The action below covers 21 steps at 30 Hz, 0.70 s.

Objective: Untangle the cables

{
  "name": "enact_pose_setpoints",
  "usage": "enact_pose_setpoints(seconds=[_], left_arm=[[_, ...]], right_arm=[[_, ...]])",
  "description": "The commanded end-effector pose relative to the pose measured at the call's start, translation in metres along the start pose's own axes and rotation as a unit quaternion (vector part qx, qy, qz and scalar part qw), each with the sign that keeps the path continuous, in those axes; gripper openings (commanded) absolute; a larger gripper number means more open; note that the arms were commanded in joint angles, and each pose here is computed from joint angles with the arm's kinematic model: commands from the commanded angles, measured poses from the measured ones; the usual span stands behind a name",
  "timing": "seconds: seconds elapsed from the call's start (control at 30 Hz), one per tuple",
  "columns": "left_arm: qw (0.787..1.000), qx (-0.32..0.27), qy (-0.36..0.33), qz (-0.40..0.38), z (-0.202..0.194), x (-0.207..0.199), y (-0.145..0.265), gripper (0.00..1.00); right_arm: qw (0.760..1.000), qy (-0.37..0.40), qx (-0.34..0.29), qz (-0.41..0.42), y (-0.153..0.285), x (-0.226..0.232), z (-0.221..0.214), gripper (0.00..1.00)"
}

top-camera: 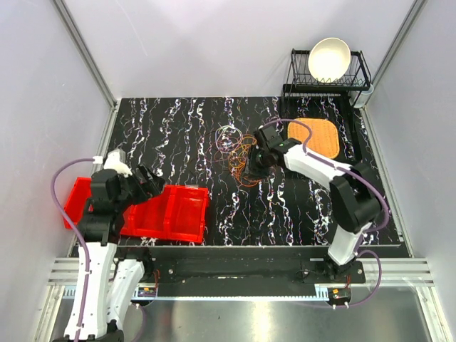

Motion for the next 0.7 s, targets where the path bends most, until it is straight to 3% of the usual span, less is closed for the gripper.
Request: enact_pose_setpoints(seconds=[0.0, 0.67], left_arm=[[0.998, -0.016, -0.022, -0.048, -0.001, -0.011, 0.001, 0.9], [0.999, -0.04, -0.019, -0.018, 0.004, -0.004, 0.006, 0.88]], right_arm=[[0.998, -0.028, 0.014, 0.052, -0.019, 0.02, 0.005, 0.37], [0.996, -0.077, -0.023, 0.04, -0.071, 0.018, 0.05, 0.38]])
Point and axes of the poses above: each gripper's point midway between its finger pads, its own y axis back along the fingers, its own x axis along the line the jaws close on, z = x × y, the point moved 4 cm from there along y, back along the fingers, and after that the axes turned 11 degrees about -y, right-handed, at the moved point
